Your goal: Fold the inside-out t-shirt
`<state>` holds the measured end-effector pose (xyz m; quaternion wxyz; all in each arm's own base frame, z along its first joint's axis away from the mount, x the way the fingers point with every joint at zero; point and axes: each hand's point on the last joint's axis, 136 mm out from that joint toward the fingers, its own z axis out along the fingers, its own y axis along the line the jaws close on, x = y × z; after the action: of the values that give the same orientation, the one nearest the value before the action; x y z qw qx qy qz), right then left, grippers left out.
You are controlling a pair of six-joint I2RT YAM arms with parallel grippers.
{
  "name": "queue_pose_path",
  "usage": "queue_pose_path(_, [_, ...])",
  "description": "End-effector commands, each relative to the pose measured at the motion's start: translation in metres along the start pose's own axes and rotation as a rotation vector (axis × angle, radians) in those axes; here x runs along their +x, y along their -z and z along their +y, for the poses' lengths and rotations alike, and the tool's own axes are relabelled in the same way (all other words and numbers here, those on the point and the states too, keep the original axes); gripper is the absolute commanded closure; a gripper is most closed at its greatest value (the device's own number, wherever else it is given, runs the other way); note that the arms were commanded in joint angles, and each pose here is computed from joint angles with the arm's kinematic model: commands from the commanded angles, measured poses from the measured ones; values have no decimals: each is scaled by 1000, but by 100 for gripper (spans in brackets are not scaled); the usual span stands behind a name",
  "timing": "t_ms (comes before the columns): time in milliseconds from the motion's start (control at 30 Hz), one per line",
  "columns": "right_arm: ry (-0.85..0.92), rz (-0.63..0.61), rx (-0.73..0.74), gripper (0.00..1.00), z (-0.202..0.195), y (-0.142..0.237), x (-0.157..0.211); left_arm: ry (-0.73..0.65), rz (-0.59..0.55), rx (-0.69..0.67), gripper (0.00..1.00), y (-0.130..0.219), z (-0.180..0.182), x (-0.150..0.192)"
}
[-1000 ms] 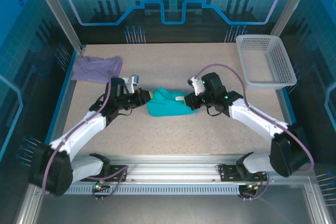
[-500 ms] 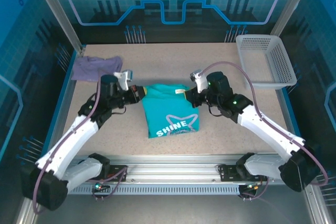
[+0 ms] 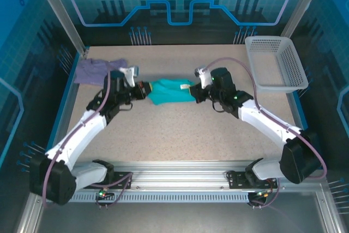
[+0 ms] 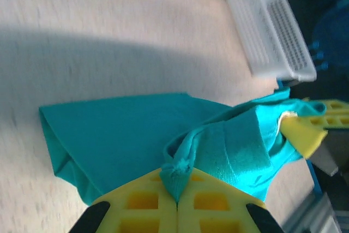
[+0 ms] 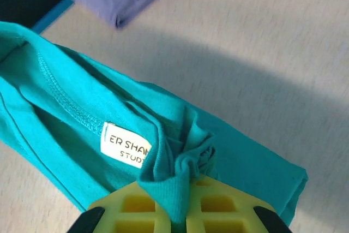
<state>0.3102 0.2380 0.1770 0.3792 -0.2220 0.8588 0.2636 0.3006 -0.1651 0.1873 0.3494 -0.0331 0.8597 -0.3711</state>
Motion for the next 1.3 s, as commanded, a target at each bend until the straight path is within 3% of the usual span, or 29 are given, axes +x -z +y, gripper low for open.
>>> queue_pose_path(0, [-81, 64, -5, 93, 1, 7, 35, 71, -2, 67, 100, 4, -1, 17])
queue_pose_path(200, [-98, 146, 66, 93, -17, -15, 43, 80, 8, -30, 100, -15, 22, 15])
queue_pose_path(567, [-153, 386, 181, 93, -61, -83, 70, 180, 152, -221, 100, -80, 89, 31])
queue_pose_path(700, [-167, 459, 247, 86, -82, -100, 90, 194, 201, -284, 100, -104, 116, 37])
queue_pose_path(767, [-169, 473, 258, 78, -88, -109, 92, 206, 201, -329, 100, -112, 130, 37])
queue_pose_path(900, [-180, 486, 276, 67, -95, -108, 86, 204, 189, -328, 76, -114, 130, 30])
queue_pose_path(1033, [-184, 415, 254, 55, -89, -83, 64, 203, 152, -303, 47, -86, 113, 28])
queue_pose_path(1100, [-179, 386, 252, 41, -85, -67, 57, 214, 135, -310, 34, -67, 108, 34])
queue_pose_path(1267, [-173, 321, 247, 22, -74, -34, 46, 289, 193, -246, 13, -45, 92, 69])
